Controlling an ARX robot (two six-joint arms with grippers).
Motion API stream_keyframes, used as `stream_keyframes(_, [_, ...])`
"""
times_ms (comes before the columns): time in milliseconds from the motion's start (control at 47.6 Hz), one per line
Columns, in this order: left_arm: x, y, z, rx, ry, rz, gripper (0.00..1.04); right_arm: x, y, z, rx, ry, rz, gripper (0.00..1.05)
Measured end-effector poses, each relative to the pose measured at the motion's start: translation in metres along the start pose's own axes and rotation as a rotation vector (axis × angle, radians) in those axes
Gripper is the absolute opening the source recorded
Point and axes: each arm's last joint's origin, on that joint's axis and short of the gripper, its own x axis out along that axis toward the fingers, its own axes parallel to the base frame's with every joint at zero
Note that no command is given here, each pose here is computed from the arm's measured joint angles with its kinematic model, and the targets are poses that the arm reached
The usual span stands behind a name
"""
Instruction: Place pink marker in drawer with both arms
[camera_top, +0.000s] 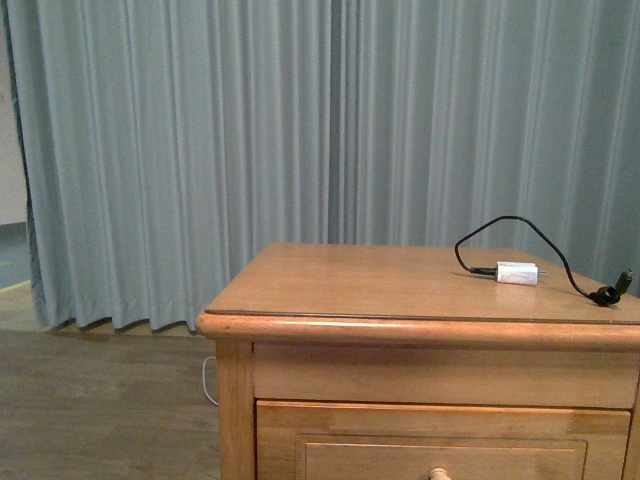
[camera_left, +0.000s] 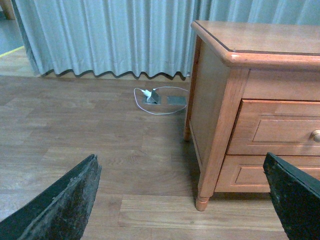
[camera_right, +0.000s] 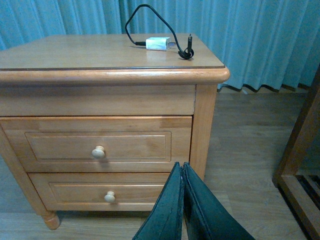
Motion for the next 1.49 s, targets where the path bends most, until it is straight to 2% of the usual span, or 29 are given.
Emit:
stream_keyframes(420, [0.000, 0.000, 0.000, 0.000, 0.000, 0.000, 0.99, -0.009, 0.000, -0.005, 0.000, -0.006, 0.000, 0.01])
stream_keyframes(504, [0.000, 0.000, 0.000, 0.000, 0.000, 0.000, 0.99, -0.017, 0.000, -0.010, 0.000, 0.030, 0.001, 0.01])
stream_keyframes(861, [0.000, 0.000, 0.000, 0.000, 0.000, 0.000, 0.99, -0.020, 0.000, -0.008, -0.001, 0.000, 0.000, 0.02])
stream_keyframes(1008, [0.000, 0.000, 0.000, 0.000, 0.000, 0.000, 0.99, -0.020, 0.000, -0.008, -0.002, 0.000, 0.000, 0.38])
stream_keyframes(1365, [0.000, 0.000, 0.000, 0.000, 0.000, 0.000, 0.99, -0.020, 0.000, -0.008, -0.001, 0.000, 0.000, 0.98])
stream_keyframes(1491, [0.000, 0.000, 0.000, 0.000, 0.000, 0.000, 0.99, -0.020, 0.000, -0.008, -0.001, 0.000, 0.001, 0.96])
